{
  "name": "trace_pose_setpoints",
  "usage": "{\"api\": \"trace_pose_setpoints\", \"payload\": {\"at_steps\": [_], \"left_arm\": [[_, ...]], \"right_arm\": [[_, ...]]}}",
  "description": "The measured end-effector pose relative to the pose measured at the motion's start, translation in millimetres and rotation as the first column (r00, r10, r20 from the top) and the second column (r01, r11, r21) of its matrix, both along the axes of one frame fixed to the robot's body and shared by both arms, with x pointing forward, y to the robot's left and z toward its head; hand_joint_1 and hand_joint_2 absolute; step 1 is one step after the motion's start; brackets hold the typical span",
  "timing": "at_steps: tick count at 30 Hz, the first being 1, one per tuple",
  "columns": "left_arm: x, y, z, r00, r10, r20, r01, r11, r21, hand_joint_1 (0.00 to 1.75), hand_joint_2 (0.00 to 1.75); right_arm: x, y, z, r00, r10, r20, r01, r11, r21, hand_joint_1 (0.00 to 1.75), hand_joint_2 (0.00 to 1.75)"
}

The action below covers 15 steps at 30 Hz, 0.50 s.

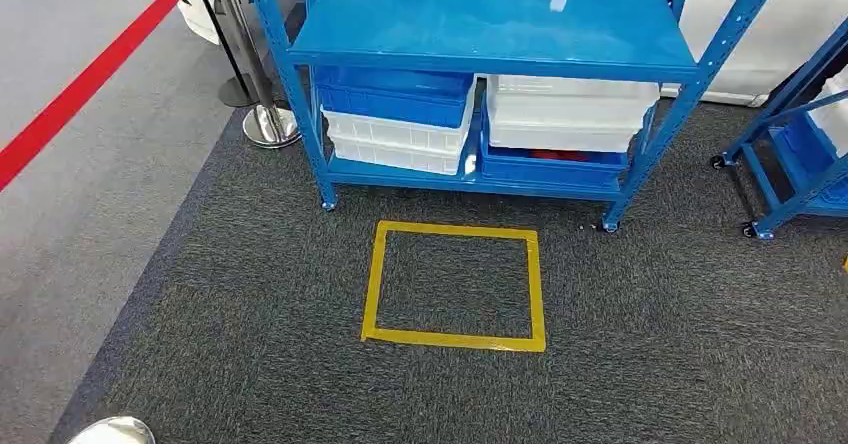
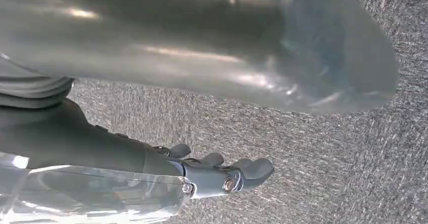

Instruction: Take the parts from the cabinet and place them on the table.

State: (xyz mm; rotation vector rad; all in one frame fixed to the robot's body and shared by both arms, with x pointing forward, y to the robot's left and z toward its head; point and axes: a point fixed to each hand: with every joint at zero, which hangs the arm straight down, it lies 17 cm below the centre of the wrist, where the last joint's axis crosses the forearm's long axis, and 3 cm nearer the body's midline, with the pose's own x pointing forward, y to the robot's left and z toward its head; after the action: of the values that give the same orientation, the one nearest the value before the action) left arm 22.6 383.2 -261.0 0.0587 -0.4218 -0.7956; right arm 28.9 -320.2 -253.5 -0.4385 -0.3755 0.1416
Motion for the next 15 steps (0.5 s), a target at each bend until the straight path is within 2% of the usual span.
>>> {"api": "trace_pose_setpoints", "payload": {"at_steps": [15], "left_arm": [[-1.4, -2.4, -0.2, 1.0, -0.005, -0.008, 0.005, 1.0, -0.01, 0.0, 0.0]], "right_arm": [[-0.2, -0.3, -0.3, 1.0, 0.0, -0.002, 0.0, 1.0, -0.001, 0.0, 0.0]]}}
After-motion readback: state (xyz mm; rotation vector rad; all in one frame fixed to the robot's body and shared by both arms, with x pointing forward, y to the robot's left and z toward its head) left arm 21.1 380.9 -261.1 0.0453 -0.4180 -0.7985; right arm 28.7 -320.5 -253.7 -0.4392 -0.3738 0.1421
